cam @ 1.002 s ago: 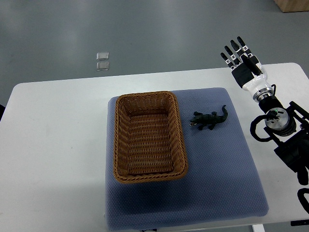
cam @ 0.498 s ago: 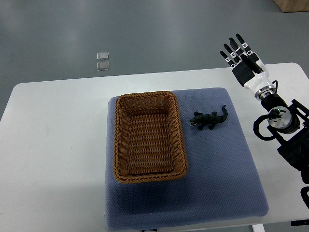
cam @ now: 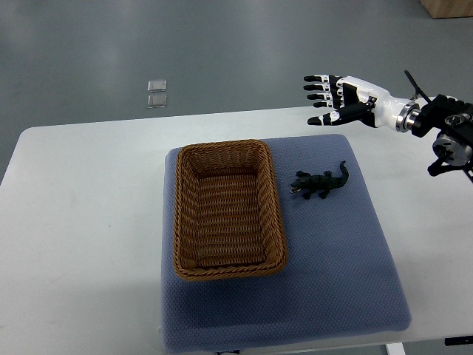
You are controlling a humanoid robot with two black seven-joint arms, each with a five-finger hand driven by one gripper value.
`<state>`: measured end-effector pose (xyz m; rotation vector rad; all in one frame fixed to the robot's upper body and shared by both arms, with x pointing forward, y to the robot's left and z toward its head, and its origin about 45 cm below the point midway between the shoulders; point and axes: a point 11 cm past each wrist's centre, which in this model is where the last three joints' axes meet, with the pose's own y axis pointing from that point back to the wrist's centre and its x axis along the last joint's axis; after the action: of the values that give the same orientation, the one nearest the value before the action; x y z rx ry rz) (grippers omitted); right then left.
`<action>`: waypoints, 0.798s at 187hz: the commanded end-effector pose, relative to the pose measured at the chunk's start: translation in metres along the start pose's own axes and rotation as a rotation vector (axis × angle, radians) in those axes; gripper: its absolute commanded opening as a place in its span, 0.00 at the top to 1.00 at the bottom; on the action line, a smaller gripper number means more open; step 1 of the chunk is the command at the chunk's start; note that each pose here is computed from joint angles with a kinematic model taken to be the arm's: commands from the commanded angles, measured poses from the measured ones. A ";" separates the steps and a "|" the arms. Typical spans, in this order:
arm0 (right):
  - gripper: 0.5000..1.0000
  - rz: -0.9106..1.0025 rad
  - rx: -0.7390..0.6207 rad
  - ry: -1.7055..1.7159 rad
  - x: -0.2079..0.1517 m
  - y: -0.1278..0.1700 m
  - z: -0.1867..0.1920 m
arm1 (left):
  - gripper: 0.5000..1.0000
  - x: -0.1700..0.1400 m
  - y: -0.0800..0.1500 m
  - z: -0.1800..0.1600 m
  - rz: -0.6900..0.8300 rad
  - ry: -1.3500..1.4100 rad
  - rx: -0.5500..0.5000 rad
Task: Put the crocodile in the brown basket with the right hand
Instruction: 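Swing the right hand over the toy crocodile, fingers pointing down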
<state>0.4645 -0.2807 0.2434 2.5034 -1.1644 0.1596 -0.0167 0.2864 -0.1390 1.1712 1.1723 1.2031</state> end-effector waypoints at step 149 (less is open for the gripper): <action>0.14 -0.296 -0.387 0.749 -0.036 0.011 0.001 | 0.00 0.001 0.000 0.001 -0.006 -0.005 -0.001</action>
<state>0.4344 -0.2635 0.2410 1.9492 -0.4583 0.6535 -0.0157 0.2864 -0.1391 1.1683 1.1700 1.1923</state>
